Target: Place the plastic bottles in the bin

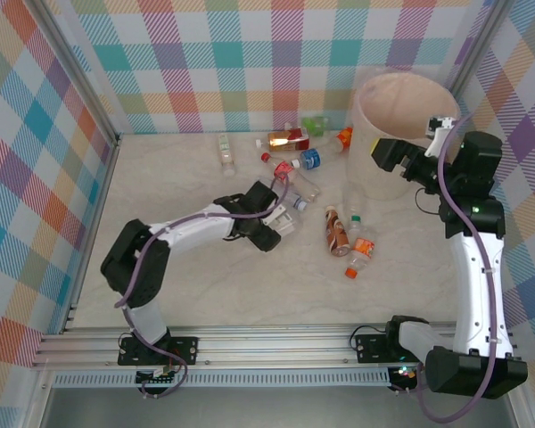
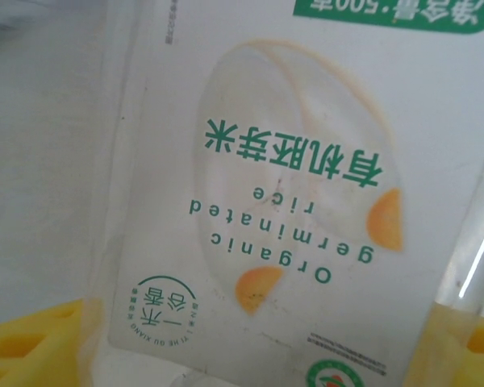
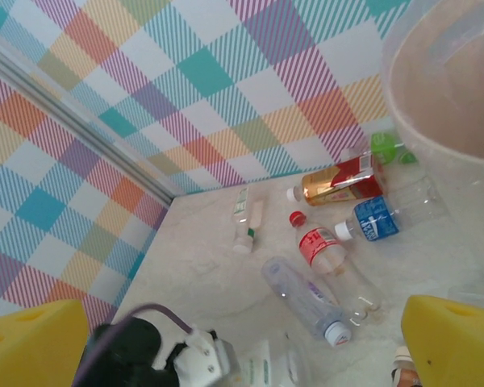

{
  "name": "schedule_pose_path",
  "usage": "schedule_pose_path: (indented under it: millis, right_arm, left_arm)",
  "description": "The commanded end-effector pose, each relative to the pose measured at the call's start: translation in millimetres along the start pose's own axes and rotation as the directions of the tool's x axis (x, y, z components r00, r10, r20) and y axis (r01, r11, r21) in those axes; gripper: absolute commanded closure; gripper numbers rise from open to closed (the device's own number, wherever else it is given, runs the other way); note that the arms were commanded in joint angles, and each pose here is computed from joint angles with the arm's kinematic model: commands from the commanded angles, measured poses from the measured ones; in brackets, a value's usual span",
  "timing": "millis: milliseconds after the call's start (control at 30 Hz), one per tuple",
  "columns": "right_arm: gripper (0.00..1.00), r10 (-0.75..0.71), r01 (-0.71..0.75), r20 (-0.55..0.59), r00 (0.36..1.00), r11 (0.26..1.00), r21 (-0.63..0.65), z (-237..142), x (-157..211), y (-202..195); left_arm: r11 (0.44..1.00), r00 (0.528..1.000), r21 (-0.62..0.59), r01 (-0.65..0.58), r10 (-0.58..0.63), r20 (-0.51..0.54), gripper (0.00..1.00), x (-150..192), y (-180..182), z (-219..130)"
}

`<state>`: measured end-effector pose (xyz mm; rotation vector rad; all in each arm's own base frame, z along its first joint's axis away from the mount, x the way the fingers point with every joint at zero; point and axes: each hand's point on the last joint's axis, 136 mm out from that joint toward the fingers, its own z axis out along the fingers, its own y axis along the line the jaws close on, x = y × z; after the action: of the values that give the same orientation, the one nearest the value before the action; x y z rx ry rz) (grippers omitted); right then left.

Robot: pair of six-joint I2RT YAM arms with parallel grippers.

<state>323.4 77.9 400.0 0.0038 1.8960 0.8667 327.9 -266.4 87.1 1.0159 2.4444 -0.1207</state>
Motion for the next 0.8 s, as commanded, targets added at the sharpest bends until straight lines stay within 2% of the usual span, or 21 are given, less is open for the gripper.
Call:
schedule_pose_path:
  millis: [0,200,333,600,767]
  right_arm:
    - [0.0,0.0,-0.002,-0.028,1.0,0.997,-0.083,12,9,9]
    - [0.0,0.042,-0.053,-0.129,0.991,0.995,-0.084,44,36,9]
    - [0.0,0.092,-0.115,-0.218,0.971,0.989,-0.095,72,56,12]
    - [0.0,0.049,-0.136,-0.435,0.899,0.976,-0.171,117,96,46]
    - [0.0,0.039,-0.178,-0.475,0.879,0.951,-0.253,136,108,68]
  left_arm:
    - [0.988,0.97,-0.022,0.154,-0.147,0.193,0.52,-31,14,-41]
    - [0.951,0.875,-0.019,0.307,-0.274,0.4,0.54,-49,34,-97]
    - [0.938,0.825,0.018,0.346,-0.314,0.471,0.54,-57,37,-124]
    - [0.933,0.786,0.145,0.328,-0.355,0.507,0.53,-75,21,-145]
    - [0.93,0.783,0.184,0.319,-0.368,0.501,0.53,-81,14,-141]
